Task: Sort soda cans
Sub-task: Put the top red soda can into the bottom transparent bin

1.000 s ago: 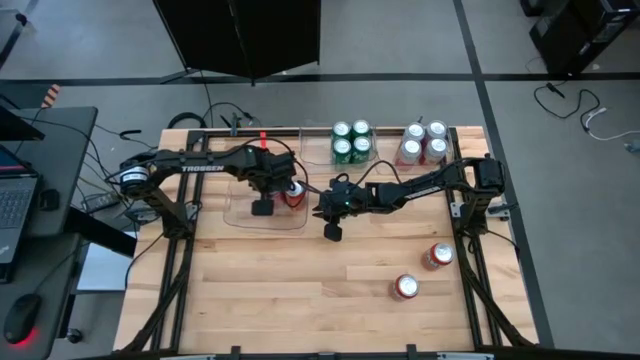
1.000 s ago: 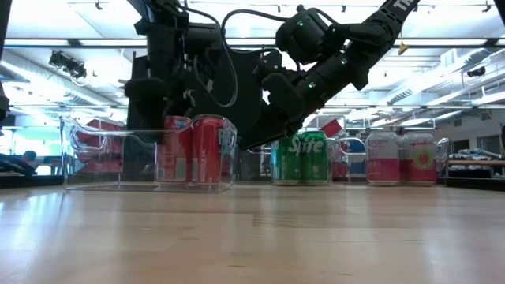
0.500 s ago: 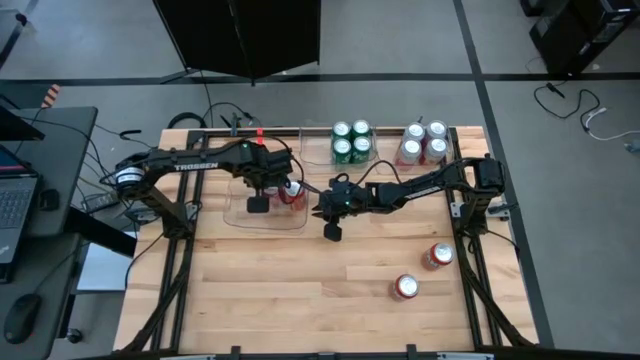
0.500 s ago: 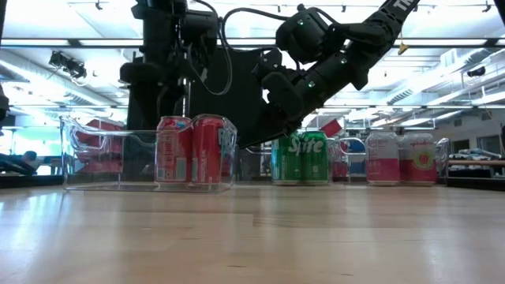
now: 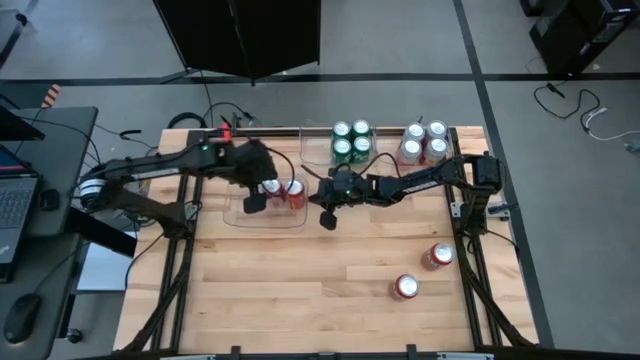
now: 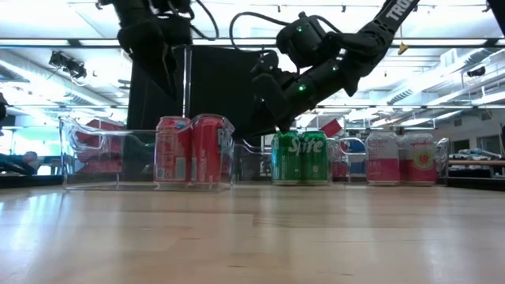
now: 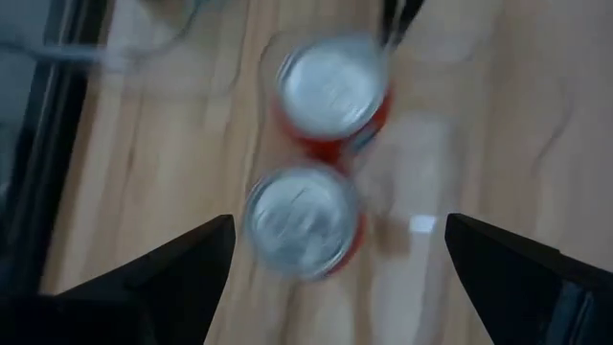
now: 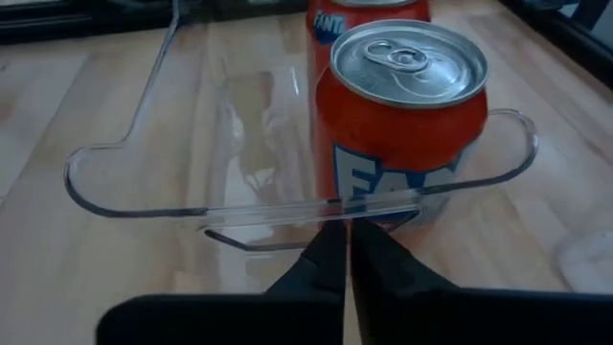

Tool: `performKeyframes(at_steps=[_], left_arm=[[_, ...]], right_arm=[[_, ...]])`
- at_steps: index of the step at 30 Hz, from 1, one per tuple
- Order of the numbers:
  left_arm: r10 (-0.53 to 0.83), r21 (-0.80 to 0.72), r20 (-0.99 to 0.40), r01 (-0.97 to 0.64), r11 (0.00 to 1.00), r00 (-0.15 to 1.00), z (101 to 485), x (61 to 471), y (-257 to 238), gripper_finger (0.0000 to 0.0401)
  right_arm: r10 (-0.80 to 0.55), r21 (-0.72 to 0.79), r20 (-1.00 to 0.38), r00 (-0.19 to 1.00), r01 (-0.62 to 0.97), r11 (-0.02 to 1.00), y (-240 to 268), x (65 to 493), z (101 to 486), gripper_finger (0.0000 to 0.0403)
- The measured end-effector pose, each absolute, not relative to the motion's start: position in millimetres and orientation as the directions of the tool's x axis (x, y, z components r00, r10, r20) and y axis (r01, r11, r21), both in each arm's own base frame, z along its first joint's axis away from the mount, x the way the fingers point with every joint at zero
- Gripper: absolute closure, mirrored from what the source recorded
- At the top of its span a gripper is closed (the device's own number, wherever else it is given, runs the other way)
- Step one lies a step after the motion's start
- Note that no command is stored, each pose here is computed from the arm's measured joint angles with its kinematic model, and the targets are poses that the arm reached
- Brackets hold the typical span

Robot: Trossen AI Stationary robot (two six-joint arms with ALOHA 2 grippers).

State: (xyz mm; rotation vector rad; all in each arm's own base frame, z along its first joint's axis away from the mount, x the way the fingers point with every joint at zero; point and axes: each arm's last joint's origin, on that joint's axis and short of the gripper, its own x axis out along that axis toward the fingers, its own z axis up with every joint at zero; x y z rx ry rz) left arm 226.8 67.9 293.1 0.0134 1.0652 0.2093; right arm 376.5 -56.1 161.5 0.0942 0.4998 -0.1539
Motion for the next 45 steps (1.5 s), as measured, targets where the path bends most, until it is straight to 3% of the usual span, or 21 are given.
performKeyframes(at_steps=[11, 16, 21, 29, 35, 40, 45], left_arm=[[0.098, -0.022, -0.586, -0.137, 0.99, 0.804, 265.2, 192.1, 45.3, 0.0021], [0.003, -0.079, -0.41, -0.039, 0.996, 0.912, 257.0, 192.5, 33.5, 0.0021], [-0.08, -0.164, -0.283, 0.034, 0.986, 0.956, 248.1, 200.9, 23.8, 0.0021], [-0.064, -0.147, -0.268, 0.025, 0.989, 0.961, 232.9, 218.3, 14.6, 0.0026], [-0.072, -0.109, -0.181, 0.052, 0.993, 0.981, 233.0, 232.1, 8.1, 0.0067], [-0.056, -0.099, -0.168, 0.04, 0.994, 0.984, 230.7, 236.9, 6.3, 0.0125], [-0.046, -0.097, -0.177, 0.029, 0.995, 0.983, 229.6, 237.0, 6.4, 0.0183]], right_arm=[[-0.177, 0.027, -0.414, 0.893, 0.206, 0.978, -76.6, 376.4, 168.7, 0.0401], [-0.143, 0.049, -0.414, 0.899, 0.179, 0.983, -86.7, 374.0, 168.9, 0.0401], [-0.099, 0.038, -0.456, 0.884, 0.131, 0.991, -82.6, 363.2, 186.5, 0.04], [0.043, 0.01, -0.594, 0.803, -0.046, 0.999, -22.7, 321.1, 238.1, 0.0402], [0.142, 0.088, -0.69, 0.71, -0.112, 0.99, 29.5, 273.8, 266.8, 0.0402], [0.098, 0.168, -0.761, 0.642, 0.05, 0.984, 55.0, 229.3, 282.6, 0.0394], [0.072, 0.227, -0.854, 0.514, 0.245, 0.943, 67.7, 191.0, 284.3, 0.0349]])
